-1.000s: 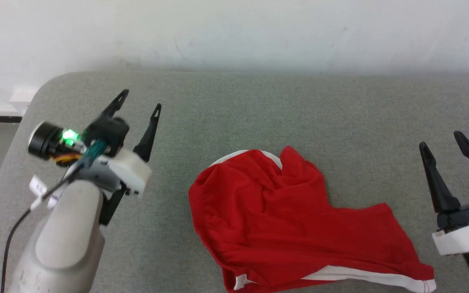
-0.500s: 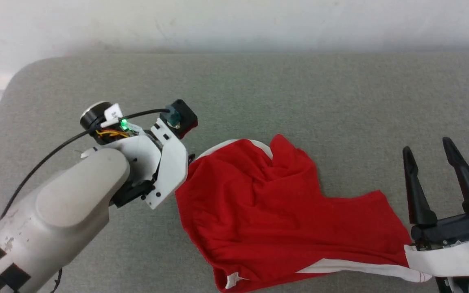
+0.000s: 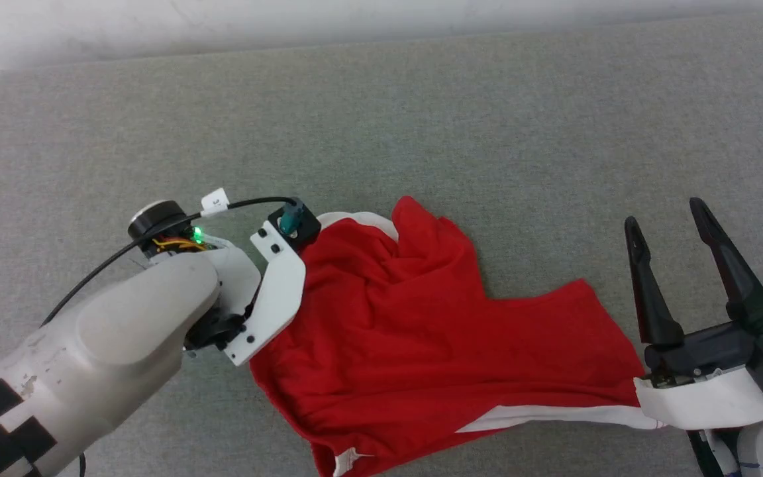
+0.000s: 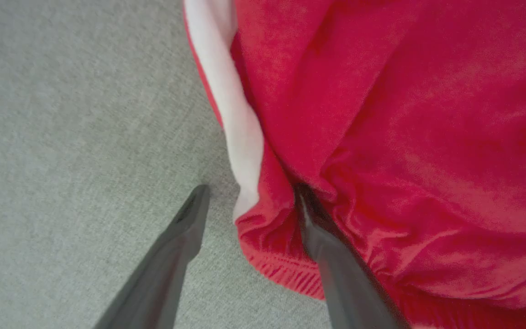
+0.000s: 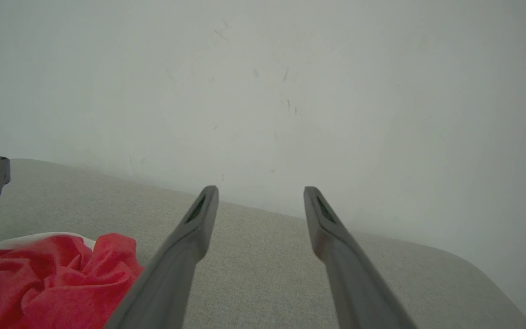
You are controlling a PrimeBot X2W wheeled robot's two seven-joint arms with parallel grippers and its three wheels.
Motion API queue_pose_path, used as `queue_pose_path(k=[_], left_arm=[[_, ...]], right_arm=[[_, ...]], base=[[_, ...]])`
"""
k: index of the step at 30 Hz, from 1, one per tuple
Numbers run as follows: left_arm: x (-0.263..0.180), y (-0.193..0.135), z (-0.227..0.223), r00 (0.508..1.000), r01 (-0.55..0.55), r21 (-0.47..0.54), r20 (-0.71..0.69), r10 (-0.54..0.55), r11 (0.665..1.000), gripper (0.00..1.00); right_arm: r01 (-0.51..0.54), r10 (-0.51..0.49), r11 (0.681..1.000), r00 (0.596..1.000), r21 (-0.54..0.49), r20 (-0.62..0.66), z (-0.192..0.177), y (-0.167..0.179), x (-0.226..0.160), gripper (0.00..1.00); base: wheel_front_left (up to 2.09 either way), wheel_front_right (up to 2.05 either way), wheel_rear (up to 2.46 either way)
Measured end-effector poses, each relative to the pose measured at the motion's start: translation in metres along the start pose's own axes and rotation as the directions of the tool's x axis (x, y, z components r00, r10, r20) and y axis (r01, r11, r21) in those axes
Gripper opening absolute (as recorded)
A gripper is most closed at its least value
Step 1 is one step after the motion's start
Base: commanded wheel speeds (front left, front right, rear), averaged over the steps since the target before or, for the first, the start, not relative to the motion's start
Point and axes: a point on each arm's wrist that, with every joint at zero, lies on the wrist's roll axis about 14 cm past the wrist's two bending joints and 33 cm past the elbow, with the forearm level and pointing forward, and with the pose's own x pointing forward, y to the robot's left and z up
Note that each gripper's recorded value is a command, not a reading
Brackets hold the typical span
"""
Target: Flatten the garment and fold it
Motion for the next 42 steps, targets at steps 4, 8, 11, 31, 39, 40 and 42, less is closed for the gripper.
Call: queue_pose_path(k=[4, 8, 11, 31, 39, 40, 42], left_arm=[[0.002, -0.001, 0.011, 0.998, 0.017, 0.016, 0.054, -0.018, 1.000, 0.00], [-0.011, 0.021, 0.036, 0.981, -0.046, 0.038, 0.190, 0.038, 0.998, 0.00], [-0.033, 0.066, 0.063, 0.944, -0.168, 0.027, 0.293, 0.153, 0.985, 0.00], [0.003, 0.117, 0.028, 0.897, -0.336, -0.048, 0.289, 0.335, 0.941, 1.00], [-0.055, 0.126, 0.058, 0.811, -0.369, -0.127, 0.441, 0.385, 0.921, 1.00], [-0.069, 0.117, 0.064, 0.809, -0.348, -0.138, 0.455, 0.371, 0.927, 1.00], [-0.077, 0.096, 0.069, 0.835, -0.292, -0.127, 0.450, 0.318, 0.948, 1.00]], right_arm=[[0.018, -0.019, 1.000, 1.000, -0.003, -0.016, -0.005, -0.005, -0.002, 1.00], [0.022, -0.022, 1.000, 1.000, 0.000, -0.006, -0.002, -0.005, 0.000, 1.00], [0.028, -0.028, 1.000, 1.000, -0.005, 0.008, 0.002, -0.008, 0.002, 1.00], [0.069, -0.070, 0.997, 0.997, -0.022, -0.027, -0.005, -0.016, -0.008, 1.00], [0.014, -0.015, 1.000, 1.000, -0.006, -0.013, 0.000, 0.002, -0.010, 1.00], [-0.002, 0.002, 1.000, 1.000, -0.002, 0.003, 0.005, 0.007, -0.009, 1.00], [-0.016, 0.016, 1.000, 1.000, 0.001, 0.015, 0.009, 0.011, -0.010, 1.00]], base=[[0.00, 0.00, 0.00], [0.00, 0.00, 0.00], [0.00, 0.00, 0.00], [0.00, 0.00, 0.00], [0.00, 0.00, 0.00], [0.00, 0.00, 0.00], [0.00, 0.00, 0.00]])
